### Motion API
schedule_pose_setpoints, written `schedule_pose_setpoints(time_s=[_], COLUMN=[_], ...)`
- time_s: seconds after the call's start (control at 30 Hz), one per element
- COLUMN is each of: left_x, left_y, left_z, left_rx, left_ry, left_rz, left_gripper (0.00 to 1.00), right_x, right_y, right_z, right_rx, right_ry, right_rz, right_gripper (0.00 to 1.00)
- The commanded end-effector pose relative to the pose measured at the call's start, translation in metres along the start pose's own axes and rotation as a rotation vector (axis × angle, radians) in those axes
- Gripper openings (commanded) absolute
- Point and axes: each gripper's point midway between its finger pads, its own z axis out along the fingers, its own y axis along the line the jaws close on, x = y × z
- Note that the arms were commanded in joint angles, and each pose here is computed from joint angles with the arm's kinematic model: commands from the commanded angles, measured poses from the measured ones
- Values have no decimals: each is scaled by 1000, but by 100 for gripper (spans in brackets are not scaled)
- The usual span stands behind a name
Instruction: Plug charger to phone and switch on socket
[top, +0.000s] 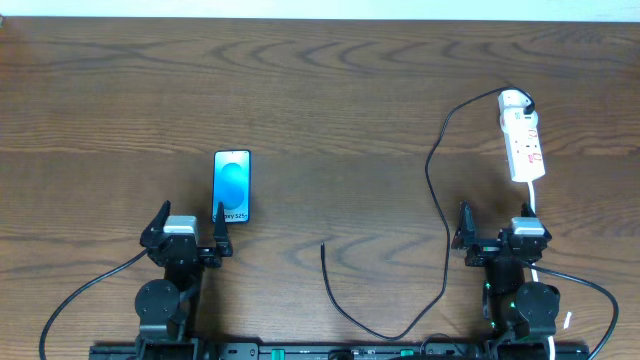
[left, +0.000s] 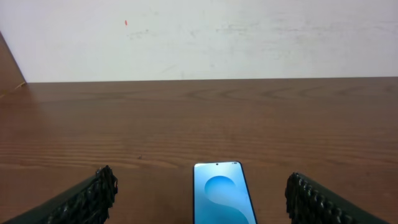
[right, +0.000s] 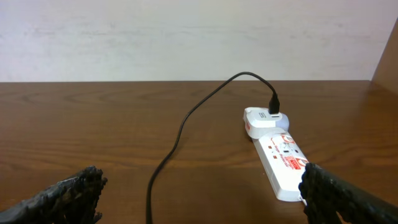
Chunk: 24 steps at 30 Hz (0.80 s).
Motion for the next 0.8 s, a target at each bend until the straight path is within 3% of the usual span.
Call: schedule_pose_setpoints(time_s=[0.0,0.77], left_x=[16,15], left_y=[-3,-1], left_z=[1,1], left_rx=[17,9], left_ry=[52,45], left_rz=[-2,-2], left_gripper=[89,89], right_x=[-1,-1], right_y=[1,1], right_z=[-1,-1], right_rx=[-3,-3], right_ry=[-5,-5], right_rz=[-19,-19], right_gripper=[99,99])
